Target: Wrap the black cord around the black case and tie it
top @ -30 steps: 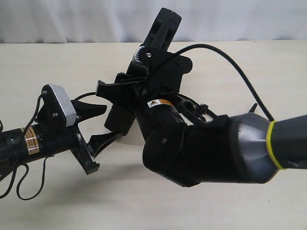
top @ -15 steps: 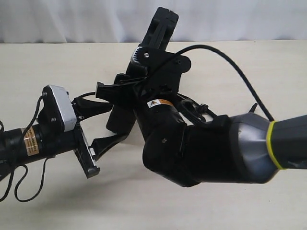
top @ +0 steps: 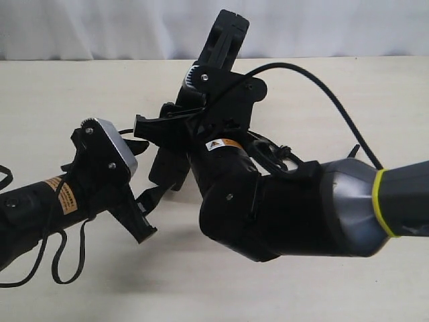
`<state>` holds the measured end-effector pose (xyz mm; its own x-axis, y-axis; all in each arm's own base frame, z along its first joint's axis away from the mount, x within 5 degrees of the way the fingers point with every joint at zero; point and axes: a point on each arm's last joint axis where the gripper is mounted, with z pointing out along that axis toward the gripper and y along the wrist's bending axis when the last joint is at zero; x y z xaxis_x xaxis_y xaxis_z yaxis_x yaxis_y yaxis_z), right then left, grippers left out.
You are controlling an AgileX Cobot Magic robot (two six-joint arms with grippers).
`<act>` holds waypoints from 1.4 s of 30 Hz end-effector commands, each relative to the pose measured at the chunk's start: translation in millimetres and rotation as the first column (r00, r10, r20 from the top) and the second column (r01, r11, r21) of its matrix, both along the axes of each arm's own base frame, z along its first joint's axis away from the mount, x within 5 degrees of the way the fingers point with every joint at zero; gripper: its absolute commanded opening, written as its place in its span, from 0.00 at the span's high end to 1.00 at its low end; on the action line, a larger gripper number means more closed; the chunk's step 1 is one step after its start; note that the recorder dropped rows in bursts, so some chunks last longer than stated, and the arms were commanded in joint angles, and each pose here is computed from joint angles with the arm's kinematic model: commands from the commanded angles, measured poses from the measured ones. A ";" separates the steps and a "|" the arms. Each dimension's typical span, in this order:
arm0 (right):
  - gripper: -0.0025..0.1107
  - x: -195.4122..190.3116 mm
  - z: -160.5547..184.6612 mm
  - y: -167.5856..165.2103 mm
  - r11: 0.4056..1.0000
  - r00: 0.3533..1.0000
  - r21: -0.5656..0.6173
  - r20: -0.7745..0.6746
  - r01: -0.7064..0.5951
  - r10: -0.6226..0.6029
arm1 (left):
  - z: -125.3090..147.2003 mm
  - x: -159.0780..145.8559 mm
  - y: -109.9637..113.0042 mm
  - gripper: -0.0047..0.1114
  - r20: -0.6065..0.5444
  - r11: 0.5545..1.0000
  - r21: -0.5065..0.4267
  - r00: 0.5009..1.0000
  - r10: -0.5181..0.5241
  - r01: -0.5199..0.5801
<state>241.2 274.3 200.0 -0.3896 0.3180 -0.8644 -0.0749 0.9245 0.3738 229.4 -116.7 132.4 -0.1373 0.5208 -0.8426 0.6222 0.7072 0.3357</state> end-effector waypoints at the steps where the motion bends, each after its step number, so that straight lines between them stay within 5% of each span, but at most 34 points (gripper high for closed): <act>1: 0.94 1.9 11.4 -1.3 1.000 0.998 -0.004 0.059 -0.007 0.007 | 1.6 -0.1 -3.0 0.38 -0.006 1.000 -0.027 1.000 -0.009 0.009; 9: 0.94 2.1 11.9 -1.0 1.000 0.998 -0.002 0.061 -0.006 0.006 | -2.7 0.0 -3.2 0.14 -0.002 1.000 0.009 1.000 -0.027 0.027; 13: 0.94 2.3 12.4 -0.7 1.000 0.998 0.003 0.061 -0.005 0.005 | -0.4 1.0 -4.1 0.14 -0.019 0.997 -0.076 1.000 0.006 -0.008; 27: 0.94 2.3 12.4 -0.7 1.000 0.998 0.003 0.061 -0.005 0.005 | -25.3 8.9 -9.4 0.14 0.094 0.991 -0.136 0.996 -0.006 0.019; 42: 0.94 1.8 11.5 0.2 1.000 0.999 0.019 0.047 -0.011 0.010 | -27.9 46.7 -22.8 0.14 0.054 0.998 -0.065 0.998 0.018 -0.014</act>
